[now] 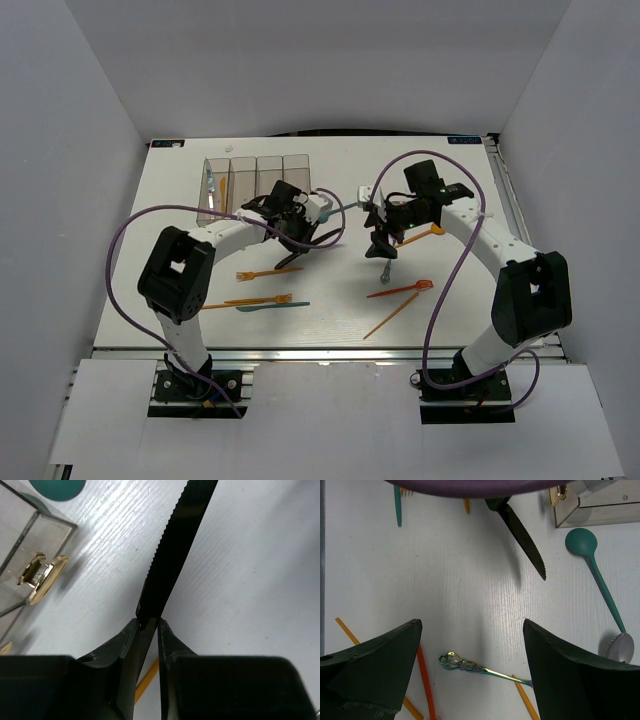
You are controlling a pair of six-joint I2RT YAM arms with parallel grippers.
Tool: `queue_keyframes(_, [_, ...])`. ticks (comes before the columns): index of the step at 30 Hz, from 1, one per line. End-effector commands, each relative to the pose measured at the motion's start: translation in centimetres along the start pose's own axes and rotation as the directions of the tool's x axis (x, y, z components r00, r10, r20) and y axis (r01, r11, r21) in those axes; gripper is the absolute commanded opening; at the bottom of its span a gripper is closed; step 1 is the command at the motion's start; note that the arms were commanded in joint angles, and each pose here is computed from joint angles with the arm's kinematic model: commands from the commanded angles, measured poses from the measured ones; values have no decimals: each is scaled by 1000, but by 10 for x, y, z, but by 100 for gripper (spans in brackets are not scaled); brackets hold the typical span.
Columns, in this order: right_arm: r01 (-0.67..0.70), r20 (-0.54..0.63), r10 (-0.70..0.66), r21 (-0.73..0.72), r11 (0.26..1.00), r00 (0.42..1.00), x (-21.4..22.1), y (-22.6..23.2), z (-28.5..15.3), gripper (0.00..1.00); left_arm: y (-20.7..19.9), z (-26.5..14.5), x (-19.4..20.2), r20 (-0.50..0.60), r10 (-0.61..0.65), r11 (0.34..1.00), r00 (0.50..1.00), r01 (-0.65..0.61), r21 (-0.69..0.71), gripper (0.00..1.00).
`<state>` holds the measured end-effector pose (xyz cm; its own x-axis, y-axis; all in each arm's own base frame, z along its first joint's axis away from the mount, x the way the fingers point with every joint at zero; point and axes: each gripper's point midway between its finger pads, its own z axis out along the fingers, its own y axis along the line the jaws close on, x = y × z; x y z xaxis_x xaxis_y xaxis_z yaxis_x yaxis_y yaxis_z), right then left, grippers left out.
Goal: Sort the eating utensils into containers
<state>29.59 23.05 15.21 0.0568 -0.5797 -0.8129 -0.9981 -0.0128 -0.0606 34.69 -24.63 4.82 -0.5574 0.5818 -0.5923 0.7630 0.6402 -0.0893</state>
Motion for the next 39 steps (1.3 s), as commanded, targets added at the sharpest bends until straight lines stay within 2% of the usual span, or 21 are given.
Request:
queue_keyframes(1, [24,39,-25,30,999,999,-13,-2,-9,88,-13,-30,-48,138,23,999,990,-26,19,0])
queue_keyframes(14, [17,44,-19,36,999,999,-12,-3,-10,88,-20,-41,-58,194,7,999,981,-14,35,0])
queue_keyframes(18, [6,49,-8,29,1000,999,-11,-1,-9,88,-14,-33,-45,159,14,1000,987,-15,8,0])
queue_keyframes(19, [6,50,-8,28,1000,999,-11,0,-9,88,-8,-30,-38,137,12,1000,991,-9,-22,8])
queue_keyframes(22, [2,51,-4,26,1000,999,-11,0,-9,88,2,-22,-26,97,20,997,995,-13,-70,24])
queue_keyframes(23, [1,50,-2,26,1000,999,-10,0,-8,88,6,-20,-21,81,20,996,997,-13,-87,38])
queue_keyframes(25, [0,51,-1,25,1000,999,-10,0,-8,88,15,-14,-16,55,18,992,998,-11,-130,42])
queue_keyframes(26, [1,50,-2,26,1000,999,-10,0,-8,88,17,-12,-15,46,17,990,999,-11,-140,47])
queue_keyframes(30, [1,49,-2,26,1000,999,-10,0,-8,88,31,-1,-13,15,8,981,1000,-5,-193,52])
queue_keyframes(39, [2,46,-4,34,999,999,-9,-1,-10,88,41,23,9,-73,-18,976,997,2,-219,51])
